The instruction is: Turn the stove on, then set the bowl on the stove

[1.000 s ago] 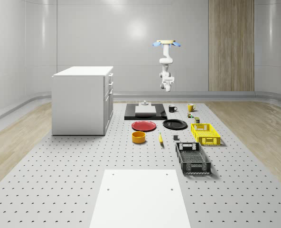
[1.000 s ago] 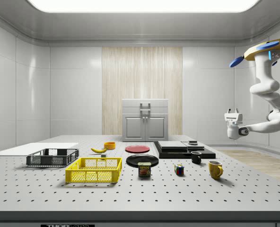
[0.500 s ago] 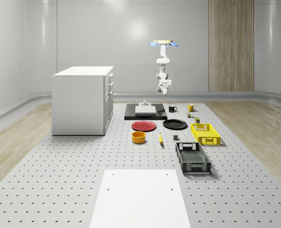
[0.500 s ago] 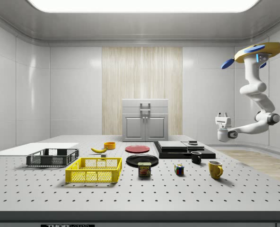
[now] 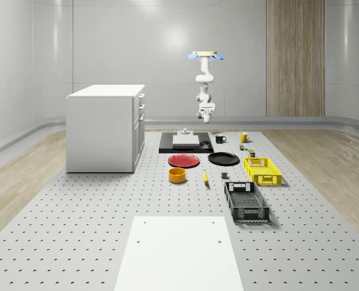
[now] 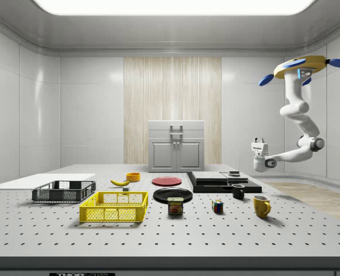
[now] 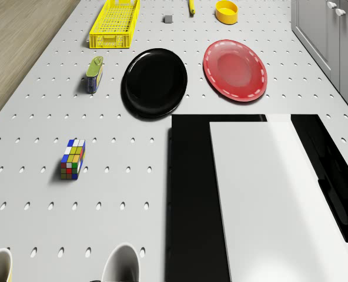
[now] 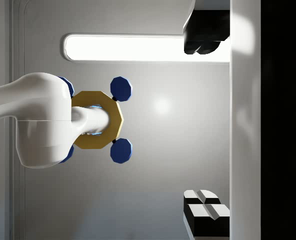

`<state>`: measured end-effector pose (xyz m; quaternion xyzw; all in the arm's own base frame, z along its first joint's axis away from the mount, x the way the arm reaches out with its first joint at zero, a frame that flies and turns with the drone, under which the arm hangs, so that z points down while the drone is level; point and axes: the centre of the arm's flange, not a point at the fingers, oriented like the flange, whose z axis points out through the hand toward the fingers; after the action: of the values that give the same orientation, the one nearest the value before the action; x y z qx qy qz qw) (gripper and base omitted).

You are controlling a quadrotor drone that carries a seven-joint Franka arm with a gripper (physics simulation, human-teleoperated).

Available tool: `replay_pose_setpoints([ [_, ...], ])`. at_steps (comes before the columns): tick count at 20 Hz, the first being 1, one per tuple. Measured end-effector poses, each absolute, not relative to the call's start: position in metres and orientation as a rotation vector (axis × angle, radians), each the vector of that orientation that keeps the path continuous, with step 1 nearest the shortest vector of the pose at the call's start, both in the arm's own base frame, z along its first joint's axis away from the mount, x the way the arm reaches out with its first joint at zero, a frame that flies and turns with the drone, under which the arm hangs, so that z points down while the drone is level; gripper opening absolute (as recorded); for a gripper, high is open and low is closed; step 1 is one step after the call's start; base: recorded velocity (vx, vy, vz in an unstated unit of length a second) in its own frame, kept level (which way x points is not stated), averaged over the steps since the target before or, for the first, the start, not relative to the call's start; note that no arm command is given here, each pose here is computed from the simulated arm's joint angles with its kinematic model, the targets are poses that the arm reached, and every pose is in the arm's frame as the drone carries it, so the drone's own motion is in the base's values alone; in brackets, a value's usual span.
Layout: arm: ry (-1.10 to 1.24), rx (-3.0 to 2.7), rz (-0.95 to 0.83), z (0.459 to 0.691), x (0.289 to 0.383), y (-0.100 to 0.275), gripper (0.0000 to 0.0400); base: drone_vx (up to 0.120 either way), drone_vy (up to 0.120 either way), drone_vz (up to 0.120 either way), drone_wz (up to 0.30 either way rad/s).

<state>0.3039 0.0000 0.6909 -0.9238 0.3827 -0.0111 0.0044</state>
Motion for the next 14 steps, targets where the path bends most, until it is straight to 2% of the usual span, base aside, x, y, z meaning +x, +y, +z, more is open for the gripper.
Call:
replay_pose_setpoints([
  [5,1.198,-2.893,-0.041,0.6912,0.3036,0.0001,0.0400,0.104,-0.120,0.000,0.000],
  [14,1.199,-2.894,-0.053,0.6913,0.3029,0.0004,0.0400,0.000,-0.120,0.000,0.000],
])
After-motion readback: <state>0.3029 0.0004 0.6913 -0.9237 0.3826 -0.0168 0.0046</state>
